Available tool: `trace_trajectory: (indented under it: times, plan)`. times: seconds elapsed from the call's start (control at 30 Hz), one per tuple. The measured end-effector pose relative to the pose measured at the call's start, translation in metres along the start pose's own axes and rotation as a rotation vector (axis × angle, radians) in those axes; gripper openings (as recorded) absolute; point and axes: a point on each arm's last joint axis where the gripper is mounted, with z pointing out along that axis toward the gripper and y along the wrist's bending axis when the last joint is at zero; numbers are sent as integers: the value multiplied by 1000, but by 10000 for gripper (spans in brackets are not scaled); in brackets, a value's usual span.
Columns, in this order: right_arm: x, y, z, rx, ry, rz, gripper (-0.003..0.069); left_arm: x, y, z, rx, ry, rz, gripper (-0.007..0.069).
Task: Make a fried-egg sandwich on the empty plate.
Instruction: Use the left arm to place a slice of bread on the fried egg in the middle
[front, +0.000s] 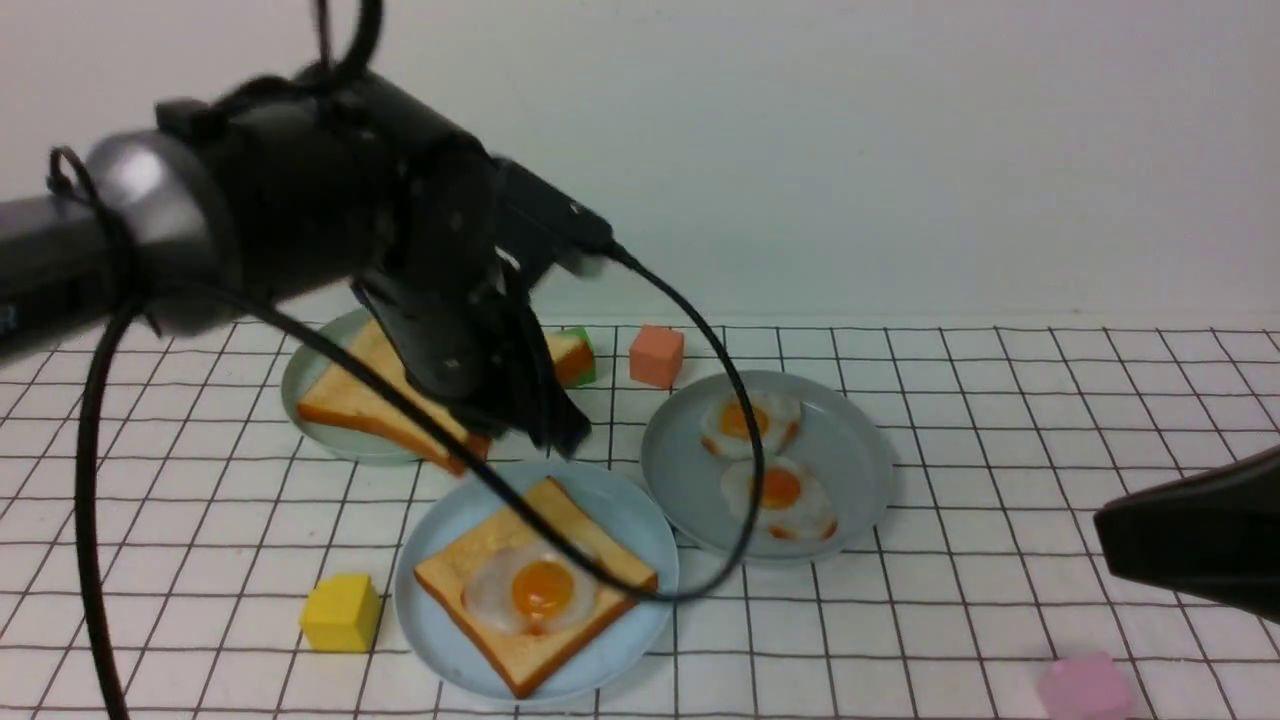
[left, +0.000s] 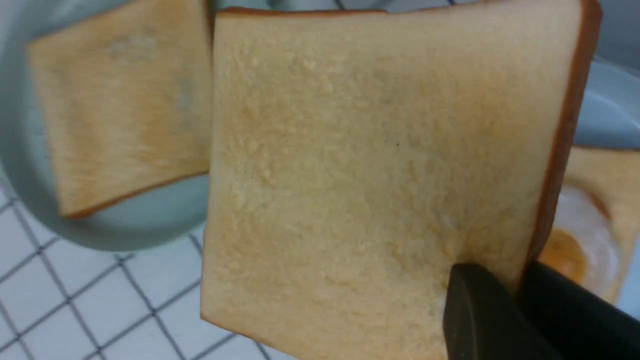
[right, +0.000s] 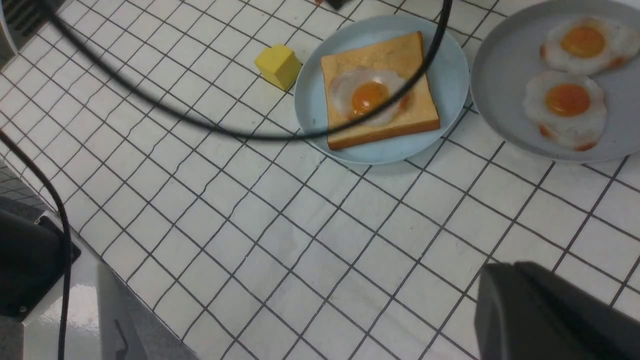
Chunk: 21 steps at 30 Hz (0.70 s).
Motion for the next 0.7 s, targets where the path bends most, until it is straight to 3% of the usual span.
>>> trace_trajectory:
  times: [0.17,0.7]
  plan:
    - [0,0,0,0,0,0,31,18,-36,16,41,48,77,72]
    - [0,0,0,0,1,0,31,22,-43,19,94,61,-2,72]
